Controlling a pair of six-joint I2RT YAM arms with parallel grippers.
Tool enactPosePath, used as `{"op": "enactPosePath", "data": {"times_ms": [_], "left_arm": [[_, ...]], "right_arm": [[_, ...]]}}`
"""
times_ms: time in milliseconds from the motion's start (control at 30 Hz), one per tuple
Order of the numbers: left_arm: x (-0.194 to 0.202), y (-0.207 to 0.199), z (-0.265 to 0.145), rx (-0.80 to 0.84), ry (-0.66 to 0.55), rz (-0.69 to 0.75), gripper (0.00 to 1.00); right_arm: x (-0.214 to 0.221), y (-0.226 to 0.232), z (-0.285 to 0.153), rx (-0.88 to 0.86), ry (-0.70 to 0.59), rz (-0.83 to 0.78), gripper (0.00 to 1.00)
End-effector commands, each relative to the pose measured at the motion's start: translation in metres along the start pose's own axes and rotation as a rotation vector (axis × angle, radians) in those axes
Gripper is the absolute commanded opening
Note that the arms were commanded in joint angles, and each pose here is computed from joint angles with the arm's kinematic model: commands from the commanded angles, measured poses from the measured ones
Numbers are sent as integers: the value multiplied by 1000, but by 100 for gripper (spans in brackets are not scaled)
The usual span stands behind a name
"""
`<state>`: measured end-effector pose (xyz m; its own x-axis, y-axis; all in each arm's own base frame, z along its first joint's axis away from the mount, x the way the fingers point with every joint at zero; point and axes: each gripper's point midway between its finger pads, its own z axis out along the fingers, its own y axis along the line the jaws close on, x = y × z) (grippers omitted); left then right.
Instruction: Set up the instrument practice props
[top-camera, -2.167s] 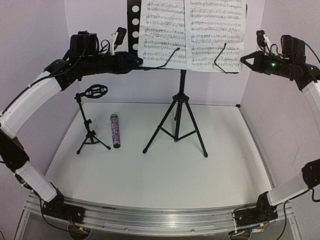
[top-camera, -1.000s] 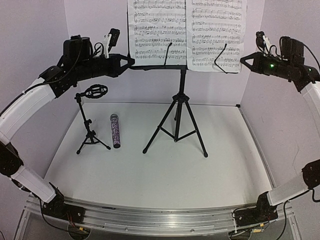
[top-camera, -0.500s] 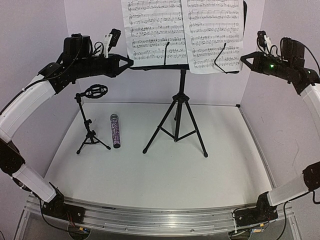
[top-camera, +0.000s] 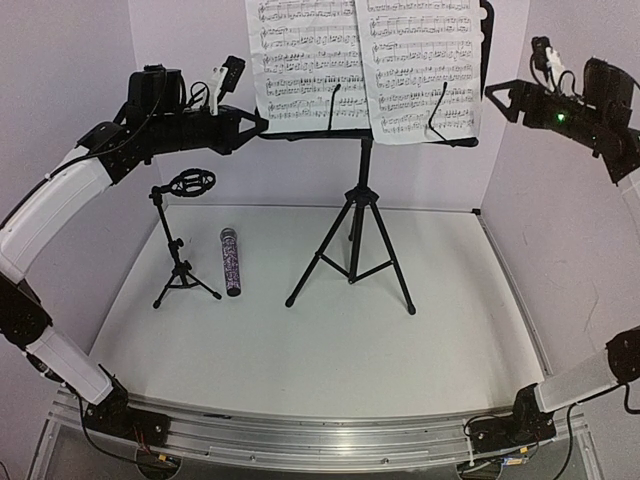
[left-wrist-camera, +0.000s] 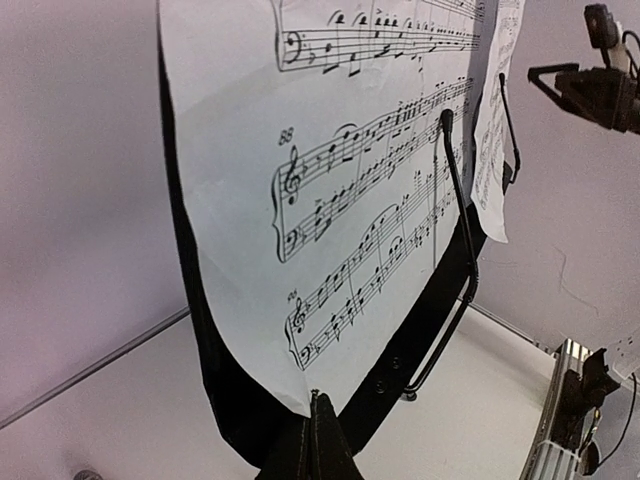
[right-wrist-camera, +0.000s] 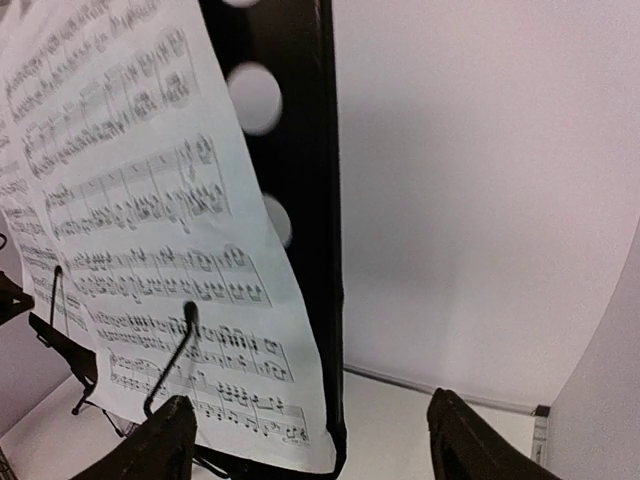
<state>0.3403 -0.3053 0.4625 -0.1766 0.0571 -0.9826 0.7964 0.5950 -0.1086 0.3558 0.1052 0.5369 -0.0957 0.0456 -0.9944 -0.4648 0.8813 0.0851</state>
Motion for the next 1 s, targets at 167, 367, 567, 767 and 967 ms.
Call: {"op": "enactPosePath", "data": {"times_ms": [167, 367, 567, 767, 967], "left_arm": [[-25, -4, -5, 15, -25, 115, 0], [-22, -3, -5, 11, -22, 103, 0], [-15, -1, -3, 3, -10, 90, 0], [-13, -1, -3, 6, -10, 77, 0], [-13, -1, -2, 12, -14, 76, 0]], "right_arm": [[-118, 38, -9, -178, -295, -202, 80], [-148, 52, -2, -300, -422, -208, 70], [-170, 55, 1, -335, -532, -231, 66], [-174, 64, -4, -390, -571, -243, 60], [-173, 69, -10, -418, -576, -230, 54]]}}
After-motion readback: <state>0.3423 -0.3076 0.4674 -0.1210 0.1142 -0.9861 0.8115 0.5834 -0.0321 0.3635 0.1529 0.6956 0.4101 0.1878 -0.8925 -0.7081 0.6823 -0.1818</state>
